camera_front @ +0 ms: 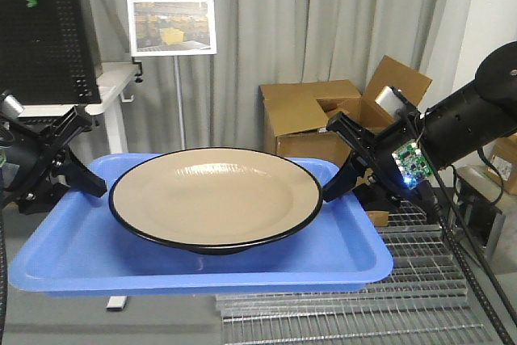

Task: Place disk in tray to left cabinet
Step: 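Carry the tray with both grippers up to the open cabinet shelf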

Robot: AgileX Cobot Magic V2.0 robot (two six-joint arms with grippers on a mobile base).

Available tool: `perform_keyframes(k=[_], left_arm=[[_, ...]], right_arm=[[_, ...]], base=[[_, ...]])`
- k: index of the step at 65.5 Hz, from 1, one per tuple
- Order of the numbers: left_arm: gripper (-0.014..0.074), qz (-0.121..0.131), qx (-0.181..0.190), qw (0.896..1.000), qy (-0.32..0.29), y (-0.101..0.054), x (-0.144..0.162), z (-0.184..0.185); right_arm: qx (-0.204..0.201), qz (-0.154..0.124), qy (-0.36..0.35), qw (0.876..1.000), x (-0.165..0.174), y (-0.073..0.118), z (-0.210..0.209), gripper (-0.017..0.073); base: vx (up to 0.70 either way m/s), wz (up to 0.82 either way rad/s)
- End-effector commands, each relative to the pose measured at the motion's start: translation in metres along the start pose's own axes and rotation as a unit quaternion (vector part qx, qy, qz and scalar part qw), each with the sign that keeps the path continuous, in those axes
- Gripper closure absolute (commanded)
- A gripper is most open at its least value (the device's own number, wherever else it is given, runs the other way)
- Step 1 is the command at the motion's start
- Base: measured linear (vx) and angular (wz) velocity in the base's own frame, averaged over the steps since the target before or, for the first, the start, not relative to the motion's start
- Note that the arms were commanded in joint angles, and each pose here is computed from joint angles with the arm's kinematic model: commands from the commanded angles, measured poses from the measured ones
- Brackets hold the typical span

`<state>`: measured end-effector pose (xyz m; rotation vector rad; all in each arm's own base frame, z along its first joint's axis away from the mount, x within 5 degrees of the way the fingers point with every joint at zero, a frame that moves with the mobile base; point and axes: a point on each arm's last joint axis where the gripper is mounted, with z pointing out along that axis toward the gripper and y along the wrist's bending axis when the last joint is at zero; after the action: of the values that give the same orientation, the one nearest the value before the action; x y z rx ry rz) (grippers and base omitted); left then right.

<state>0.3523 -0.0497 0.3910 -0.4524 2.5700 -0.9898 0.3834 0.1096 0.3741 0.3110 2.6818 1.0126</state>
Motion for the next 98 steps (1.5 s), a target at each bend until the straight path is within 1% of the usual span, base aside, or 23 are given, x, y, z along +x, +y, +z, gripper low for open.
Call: perform_keyframes(k=[1,28,46,61,98], left_arm=[[0.0594,-0.011,0.110,0.994,0.017,-0.0389,0.0185,-0.0227],[0.0594,-0.011,0.111,0.994,0.018,-0.0390,0.0185,-0.0227],[0.0594,-0.011,0.111,0.994,0.018,-0.0390,0.0185,-0.0227],[0.0594,-0.011,0.111,0.994,0.018,-0.0390,0.0185,-0.0227],[0.0594,-0.011,0.111,0.994,0.018,-0.0390,0.0185,-0.0227]], right_arm=[[-0.111,-0.001,-0.008,0.994,0.0160,0.0400,-0.0285,0.0561],[-0.111,-0.001,-0.007,0.994,0.0162,0.0398,-0.0285,0.0561],[-0.111,-0.001,-0.007,0.994,0.0162,0.0398,-0.0285,0.0561],[-0.111,-0.001,-0.007,0.994,0.0162,0.0398,-0.0285,0.0561],[-0.111,-0.001,-0.006,0.994,0.0163,0.0398,-0.0284,0.0561]], base=[[0.50,-0.13],[0.46,-0.15],[0.38,-0.35],[0.29,-0.61],[0.20,-0.78]])
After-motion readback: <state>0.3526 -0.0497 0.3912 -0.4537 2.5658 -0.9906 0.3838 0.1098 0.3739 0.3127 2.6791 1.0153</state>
